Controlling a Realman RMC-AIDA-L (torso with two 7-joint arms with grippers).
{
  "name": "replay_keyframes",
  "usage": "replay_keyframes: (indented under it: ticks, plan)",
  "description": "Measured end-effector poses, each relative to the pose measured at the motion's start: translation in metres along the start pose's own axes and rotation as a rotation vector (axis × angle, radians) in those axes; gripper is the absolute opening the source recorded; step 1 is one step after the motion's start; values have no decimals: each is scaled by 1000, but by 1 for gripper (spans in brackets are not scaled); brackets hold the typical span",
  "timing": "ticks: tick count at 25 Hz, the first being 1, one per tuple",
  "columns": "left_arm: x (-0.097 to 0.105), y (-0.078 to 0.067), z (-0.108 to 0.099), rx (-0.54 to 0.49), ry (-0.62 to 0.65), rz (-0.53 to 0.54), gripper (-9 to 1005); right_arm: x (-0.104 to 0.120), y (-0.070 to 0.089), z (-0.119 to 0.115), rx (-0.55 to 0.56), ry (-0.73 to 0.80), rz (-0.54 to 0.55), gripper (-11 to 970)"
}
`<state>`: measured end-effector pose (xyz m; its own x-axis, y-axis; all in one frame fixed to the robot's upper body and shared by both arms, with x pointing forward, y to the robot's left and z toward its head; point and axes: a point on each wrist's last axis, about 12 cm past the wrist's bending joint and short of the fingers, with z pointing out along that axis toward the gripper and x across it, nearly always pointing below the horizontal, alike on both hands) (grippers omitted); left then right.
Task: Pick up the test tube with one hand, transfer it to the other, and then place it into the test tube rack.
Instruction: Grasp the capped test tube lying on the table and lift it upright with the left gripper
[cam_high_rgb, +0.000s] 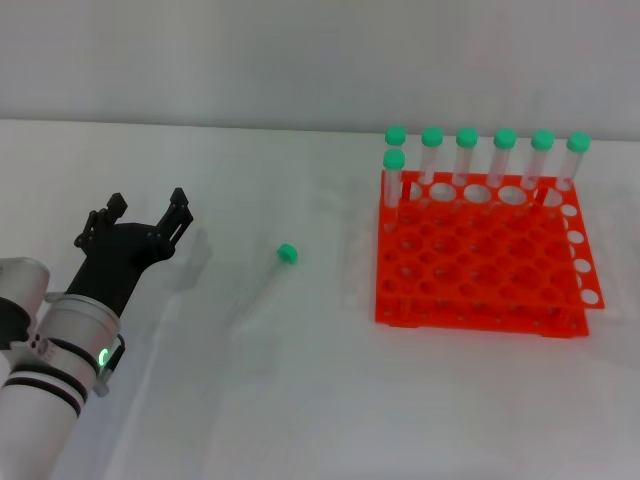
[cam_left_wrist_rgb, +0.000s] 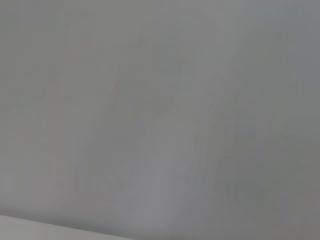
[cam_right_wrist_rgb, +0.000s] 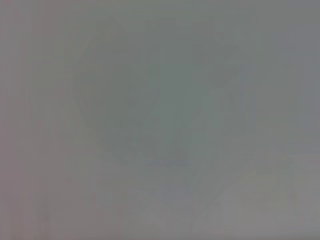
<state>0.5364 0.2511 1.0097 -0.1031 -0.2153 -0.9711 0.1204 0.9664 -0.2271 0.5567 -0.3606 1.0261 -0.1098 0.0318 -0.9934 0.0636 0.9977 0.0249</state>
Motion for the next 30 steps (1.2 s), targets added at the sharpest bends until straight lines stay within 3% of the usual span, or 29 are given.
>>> replay_keyframes:
  ticks: [17,21,24,30]
  plan:
    - [-1,-4,6,13,13,-40,844,1,0,-1,1,2,0,870]
    - [-14,-1,20,47,0,-137,840,3,-3,-4,7,7,2,870]
    - [-28,5,33,137,26,-184,838,4,-4,-5,9,7,1,870]
    - [-68,31,60,332,227,-320,833,3,-3,-5,6,-2,2,869]
